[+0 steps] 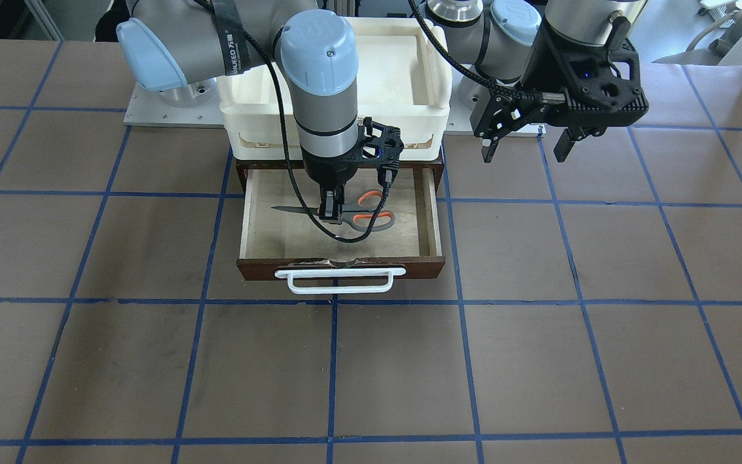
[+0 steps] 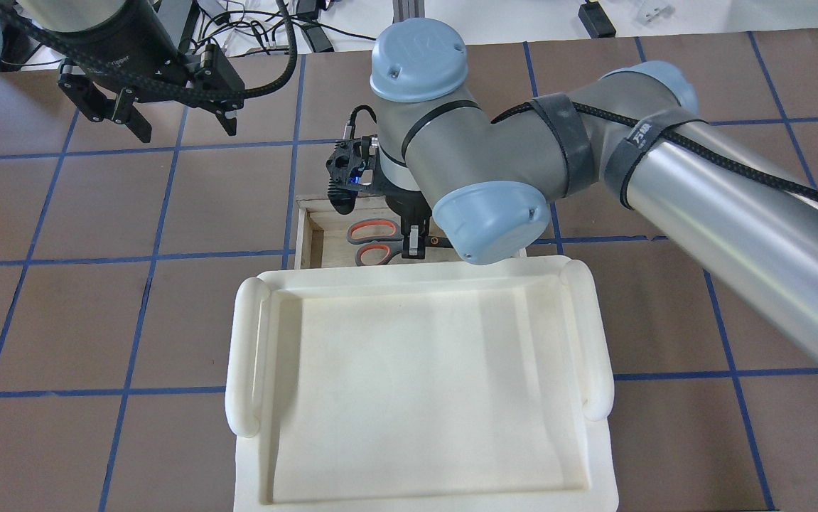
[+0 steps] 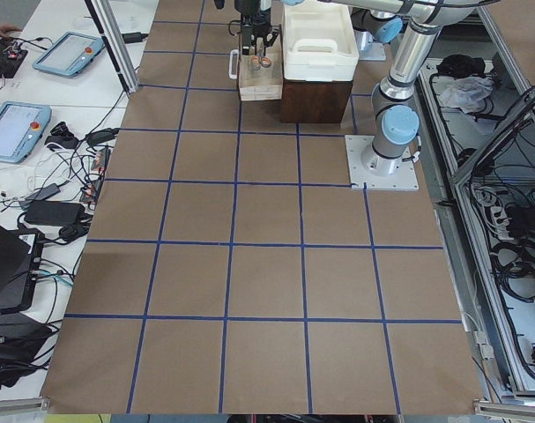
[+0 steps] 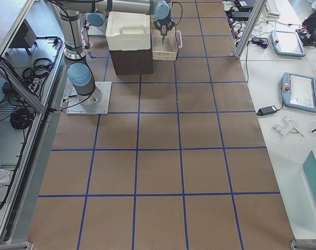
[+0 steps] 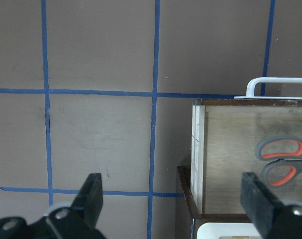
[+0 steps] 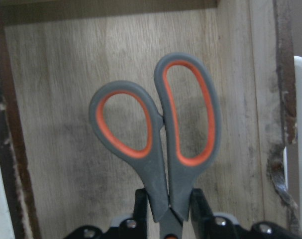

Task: Put scissors in drawer and close it
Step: 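Lower the scissors into the drawer and open the right gripper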

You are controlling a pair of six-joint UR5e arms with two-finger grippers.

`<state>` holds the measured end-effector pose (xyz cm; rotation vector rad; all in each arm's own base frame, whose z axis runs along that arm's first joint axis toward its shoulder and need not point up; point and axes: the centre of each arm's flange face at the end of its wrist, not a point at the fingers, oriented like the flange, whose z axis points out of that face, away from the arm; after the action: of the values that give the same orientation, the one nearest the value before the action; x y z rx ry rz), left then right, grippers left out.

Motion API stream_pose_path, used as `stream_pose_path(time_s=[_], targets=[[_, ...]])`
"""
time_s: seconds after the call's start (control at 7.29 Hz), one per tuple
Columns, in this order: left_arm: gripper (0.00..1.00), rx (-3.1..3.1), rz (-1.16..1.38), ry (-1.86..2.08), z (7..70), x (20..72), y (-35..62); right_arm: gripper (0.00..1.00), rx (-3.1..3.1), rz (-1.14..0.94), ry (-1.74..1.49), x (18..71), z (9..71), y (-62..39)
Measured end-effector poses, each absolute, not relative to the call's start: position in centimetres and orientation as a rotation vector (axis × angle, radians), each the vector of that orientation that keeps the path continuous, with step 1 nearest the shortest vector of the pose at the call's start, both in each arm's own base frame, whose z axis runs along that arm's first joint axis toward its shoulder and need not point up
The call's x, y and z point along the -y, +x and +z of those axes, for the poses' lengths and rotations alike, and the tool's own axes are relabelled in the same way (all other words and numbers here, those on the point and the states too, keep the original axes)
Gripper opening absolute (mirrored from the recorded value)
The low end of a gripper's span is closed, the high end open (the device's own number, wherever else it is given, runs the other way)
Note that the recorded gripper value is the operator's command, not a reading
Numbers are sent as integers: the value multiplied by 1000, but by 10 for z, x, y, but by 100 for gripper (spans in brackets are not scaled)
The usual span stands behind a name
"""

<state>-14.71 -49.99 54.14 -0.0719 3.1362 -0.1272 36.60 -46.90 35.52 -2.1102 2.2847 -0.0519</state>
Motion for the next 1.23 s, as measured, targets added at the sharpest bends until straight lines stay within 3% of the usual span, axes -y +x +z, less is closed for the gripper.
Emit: stream_pose_path(time_s=[0.41, 0.69, 0.82, 1.23], targets=[[100, -3139, -126, -71, 541, 500, -148, 2, -2302, -46, -2088, 467, 353, 370], [100, -3140, -125, -66, 541, 500, -148, 60, -2304, -43, -2085, 460, 352, 378], [100, -3142, -123, -57, 540, 501, -148, 68, -2317, -41, -2069, 458, 352, 380], [100, -3150, -136, -50, 544, 499, -148, 72, -2345, -36, -2036, 456, 350, 382]])
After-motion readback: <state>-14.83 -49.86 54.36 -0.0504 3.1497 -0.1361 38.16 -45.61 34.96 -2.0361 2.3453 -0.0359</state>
